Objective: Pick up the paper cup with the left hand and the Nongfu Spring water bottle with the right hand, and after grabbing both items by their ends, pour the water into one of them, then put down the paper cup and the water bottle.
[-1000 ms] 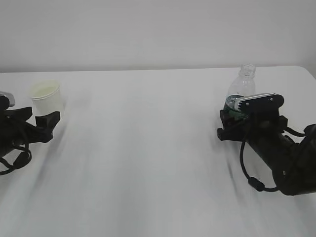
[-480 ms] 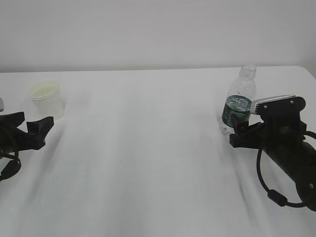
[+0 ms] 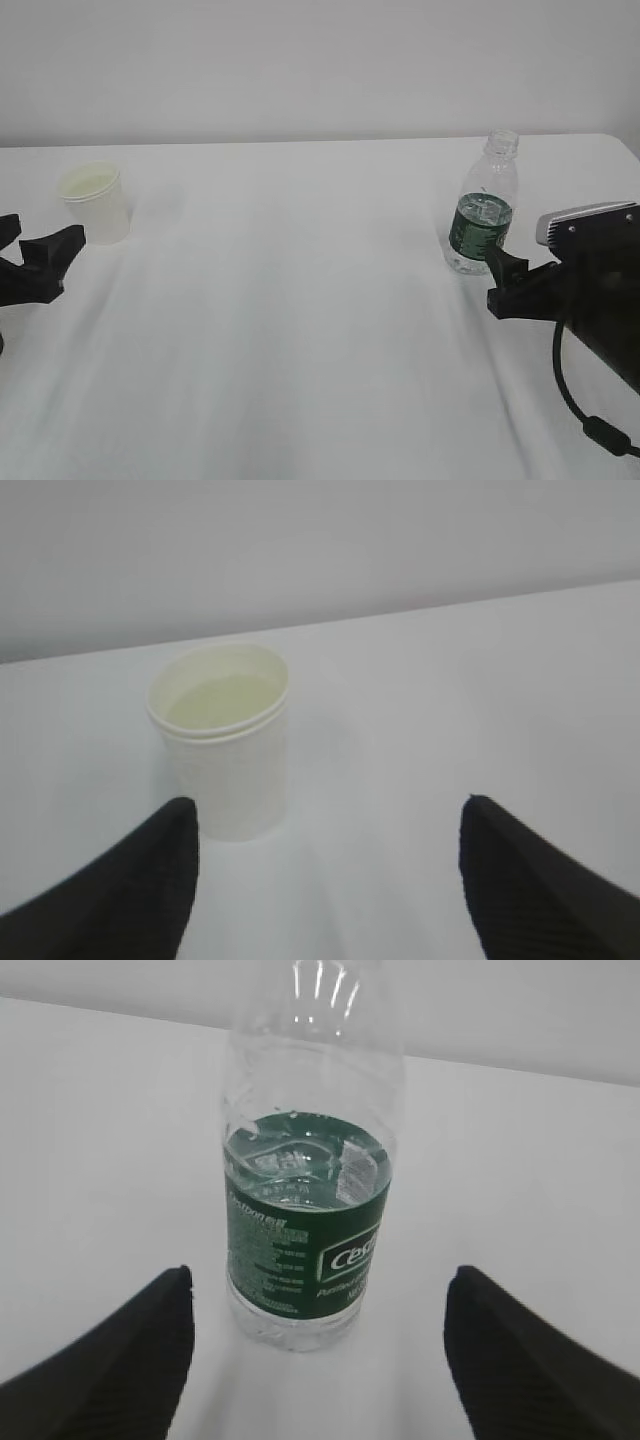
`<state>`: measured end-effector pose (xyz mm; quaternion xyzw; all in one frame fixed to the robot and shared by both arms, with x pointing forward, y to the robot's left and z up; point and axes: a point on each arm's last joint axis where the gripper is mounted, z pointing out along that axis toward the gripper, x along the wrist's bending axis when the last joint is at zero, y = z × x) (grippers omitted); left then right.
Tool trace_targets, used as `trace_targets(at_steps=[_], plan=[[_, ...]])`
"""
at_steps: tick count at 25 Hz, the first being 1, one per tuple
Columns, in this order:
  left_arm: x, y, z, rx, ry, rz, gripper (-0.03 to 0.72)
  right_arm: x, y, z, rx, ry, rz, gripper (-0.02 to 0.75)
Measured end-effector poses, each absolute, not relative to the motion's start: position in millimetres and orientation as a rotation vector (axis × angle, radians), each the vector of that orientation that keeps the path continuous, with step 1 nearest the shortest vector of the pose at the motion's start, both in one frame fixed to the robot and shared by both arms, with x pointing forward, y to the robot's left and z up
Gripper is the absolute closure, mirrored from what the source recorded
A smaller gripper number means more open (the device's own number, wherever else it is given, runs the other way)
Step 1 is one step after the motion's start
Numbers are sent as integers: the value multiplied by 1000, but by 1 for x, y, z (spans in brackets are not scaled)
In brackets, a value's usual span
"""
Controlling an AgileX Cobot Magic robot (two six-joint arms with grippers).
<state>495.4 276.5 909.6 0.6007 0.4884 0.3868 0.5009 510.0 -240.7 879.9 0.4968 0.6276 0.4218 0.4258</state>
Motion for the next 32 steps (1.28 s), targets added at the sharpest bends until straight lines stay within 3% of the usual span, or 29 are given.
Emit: trace_targets(at_steps=[18,32], plan=[[448,281,989,1227,1020,1087,119,468,-251,945,1189,1442,1177,144],[406,288,1053,1155,1025,1167,131,444,-255,989,1178,1411,1242,145]])
